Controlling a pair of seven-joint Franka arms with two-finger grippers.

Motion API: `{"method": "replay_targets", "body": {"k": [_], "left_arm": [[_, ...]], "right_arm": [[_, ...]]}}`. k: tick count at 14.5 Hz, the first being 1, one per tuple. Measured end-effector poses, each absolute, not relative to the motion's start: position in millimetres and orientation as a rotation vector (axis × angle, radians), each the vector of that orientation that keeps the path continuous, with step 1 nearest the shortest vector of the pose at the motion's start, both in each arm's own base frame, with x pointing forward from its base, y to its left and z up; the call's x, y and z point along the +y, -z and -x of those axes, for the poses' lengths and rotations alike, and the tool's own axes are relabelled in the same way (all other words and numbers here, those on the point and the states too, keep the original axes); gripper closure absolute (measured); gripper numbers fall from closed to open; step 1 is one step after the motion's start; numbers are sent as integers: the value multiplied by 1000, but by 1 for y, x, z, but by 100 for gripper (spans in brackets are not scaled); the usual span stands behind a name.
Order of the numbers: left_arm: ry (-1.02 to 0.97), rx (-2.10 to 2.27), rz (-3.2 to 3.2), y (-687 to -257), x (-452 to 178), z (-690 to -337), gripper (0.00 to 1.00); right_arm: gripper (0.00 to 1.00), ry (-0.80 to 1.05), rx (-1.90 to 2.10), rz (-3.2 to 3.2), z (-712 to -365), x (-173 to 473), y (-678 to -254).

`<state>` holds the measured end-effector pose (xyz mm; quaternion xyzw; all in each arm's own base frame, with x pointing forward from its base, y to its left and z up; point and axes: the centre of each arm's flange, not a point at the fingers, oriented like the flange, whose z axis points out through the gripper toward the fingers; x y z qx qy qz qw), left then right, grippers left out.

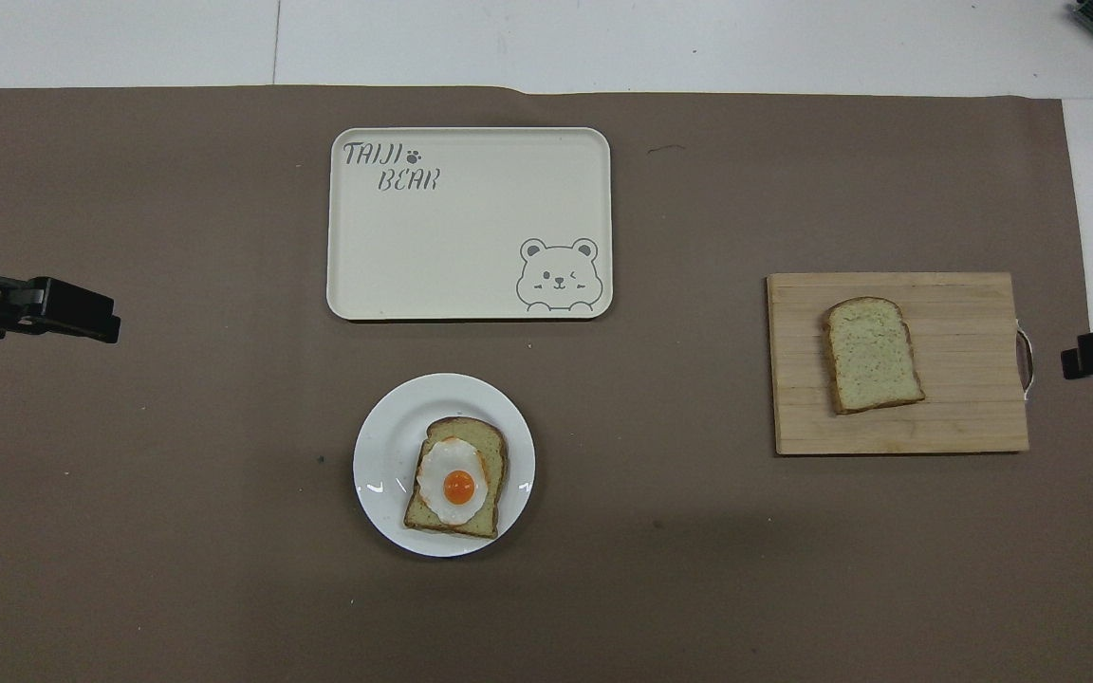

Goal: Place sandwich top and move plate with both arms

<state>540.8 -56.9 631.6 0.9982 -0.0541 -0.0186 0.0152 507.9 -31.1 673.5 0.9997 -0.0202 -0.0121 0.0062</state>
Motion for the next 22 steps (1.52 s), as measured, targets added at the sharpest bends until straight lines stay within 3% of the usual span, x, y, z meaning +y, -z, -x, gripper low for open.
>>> {"method": "replay_targets", "body": {"k": [22], "left_arm": [[80,-167,-3107,-631,-56,-539,0]], "right_arm": [[0,38,-98,-3128,-505,-29,-664]]}}
